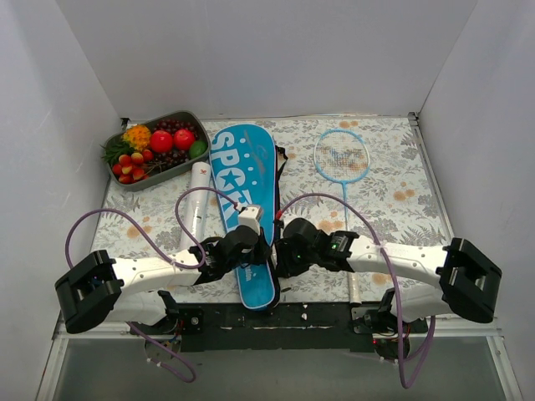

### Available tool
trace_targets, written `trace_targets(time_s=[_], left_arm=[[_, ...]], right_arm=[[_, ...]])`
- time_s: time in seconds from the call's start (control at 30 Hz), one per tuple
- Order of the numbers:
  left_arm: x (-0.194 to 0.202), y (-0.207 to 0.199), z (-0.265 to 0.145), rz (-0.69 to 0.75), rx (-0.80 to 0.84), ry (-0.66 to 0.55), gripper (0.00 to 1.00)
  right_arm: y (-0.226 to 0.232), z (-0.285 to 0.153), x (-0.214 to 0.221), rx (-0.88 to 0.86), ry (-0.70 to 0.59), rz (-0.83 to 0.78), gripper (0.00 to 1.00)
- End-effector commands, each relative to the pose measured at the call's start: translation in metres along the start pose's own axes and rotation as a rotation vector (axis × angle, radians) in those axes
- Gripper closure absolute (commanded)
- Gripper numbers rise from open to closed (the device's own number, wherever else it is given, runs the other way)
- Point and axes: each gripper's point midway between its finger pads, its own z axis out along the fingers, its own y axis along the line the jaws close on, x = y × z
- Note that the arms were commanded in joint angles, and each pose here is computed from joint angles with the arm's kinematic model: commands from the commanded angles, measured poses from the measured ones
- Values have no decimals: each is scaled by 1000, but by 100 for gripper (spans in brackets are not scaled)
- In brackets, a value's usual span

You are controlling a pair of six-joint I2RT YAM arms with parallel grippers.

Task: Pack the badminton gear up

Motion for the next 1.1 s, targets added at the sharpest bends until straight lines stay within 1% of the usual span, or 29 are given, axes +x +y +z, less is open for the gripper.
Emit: trace_targets(time_s=[0.0, 0.03, 0.23, 0.43, 0.5, 0.63, 0.7, 0.8, 0.93, 0.97, 1.07], left_arm=[[-3, -27, -6, -10, 101, 1, 100], [-4, -27, -6, -11, 101, 1, 100], [-2, -23, -10, -8, 99, -3, 100], [-1, -19, -14, -2, 92, -12, 100], [-2, -18, -15, 3, 95, -16, 100], [-2, -19, -18, 13, 110, -17, 100], [0, -19, -19, 18, 116, -16, 100], [0, -21, -21, 22, 131, -17, 100], [-1, -24, -23, 27, 158, -22, 100], [-1, -25, -23, 29, 161, -21, 100], [-3, -27, -23, 32, 167, -27, 100]], right_arm=[[72, 1, -45, -264, -174, -44, 99], [79, 2, -50, -297, -205, -47, 99], [87, 7, -44, -368, -243, -38, 99], [67, -7, -43, -275, -270, -46, 99], [55, -10, -43, -218, -286, -34, 99], [43, -25, -43, -181, -324, -4, 99], [29, -24, -37, -131, -326, 17, 99], [19, -27, -32, -108, -342, 37, 99], [18, -29, -29, -133, -363, 51, 99], [21, -29, -32, -151, -381, 54, 99], [28, -28, -33, -193, -380, 43, 99]])
